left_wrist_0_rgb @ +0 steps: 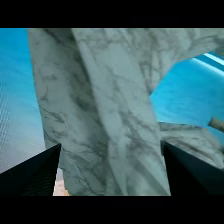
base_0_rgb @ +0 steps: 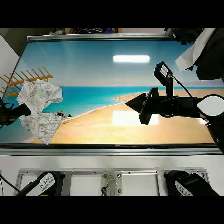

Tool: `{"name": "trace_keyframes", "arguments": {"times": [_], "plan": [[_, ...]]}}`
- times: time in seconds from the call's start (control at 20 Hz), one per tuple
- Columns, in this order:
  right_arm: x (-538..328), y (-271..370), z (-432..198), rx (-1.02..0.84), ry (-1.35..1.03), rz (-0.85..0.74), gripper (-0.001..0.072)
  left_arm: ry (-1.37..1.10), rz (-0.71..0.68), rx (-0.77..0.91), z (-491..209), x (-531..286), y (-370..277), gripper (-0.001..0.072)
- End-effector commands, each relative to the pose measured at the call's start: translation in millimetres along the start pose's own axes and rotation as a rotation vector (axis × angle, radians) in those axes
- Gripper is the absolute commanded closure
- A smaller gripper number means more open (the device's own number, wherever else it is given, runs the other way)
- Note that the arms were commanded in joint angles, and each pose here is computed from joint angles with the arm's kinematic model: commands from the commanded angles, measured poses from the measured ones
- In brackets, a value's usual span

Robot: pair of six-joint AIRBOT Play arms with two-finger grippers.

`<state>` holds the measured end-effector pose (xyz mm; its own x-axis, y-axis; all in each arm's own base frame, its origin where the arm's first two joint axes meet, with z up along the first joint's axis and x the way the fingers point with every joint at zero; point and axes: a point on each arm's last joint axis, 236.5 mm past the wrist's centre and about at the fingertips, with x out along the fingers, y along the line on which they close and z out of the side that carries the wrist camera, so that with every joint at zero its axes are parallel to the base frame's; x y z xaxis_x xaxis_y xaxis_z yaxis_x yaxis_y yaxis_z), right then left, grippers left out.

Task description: Fold the clothes and pants, and hang the long-sleeved shirts on hangers.

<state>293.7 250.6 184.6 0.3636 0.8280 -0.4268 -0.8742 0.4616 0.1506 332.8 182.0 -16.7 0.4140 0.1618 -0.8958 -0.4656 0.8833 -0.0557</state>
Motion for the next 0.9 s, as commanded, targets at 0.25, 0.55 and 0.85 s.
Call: {"name": "trace_keyframes", "arguments": {"times": [0.25, 0.55, 0.85], "plan": [[0.1, 0.0, -0.2, 0.001, 0.000, 0.001, 0.0682, 0.175, -0.071, -0.107, -36.2, 68.9, -10.8, 0.0048], [0.1, 0.0, -0.2, 0.001, 0.000, 0.001, 0.0682, -0.019, -0.212, -0.088, 20.7, -9.3, -70.7, 0.0697], [0.1, 0.0, -0.2, 0.001, 0.000, 0.001, 0.0682, -0.414, -0.594, 0.307, 44.4, -228.0, -254.9, 0.0697]]}}
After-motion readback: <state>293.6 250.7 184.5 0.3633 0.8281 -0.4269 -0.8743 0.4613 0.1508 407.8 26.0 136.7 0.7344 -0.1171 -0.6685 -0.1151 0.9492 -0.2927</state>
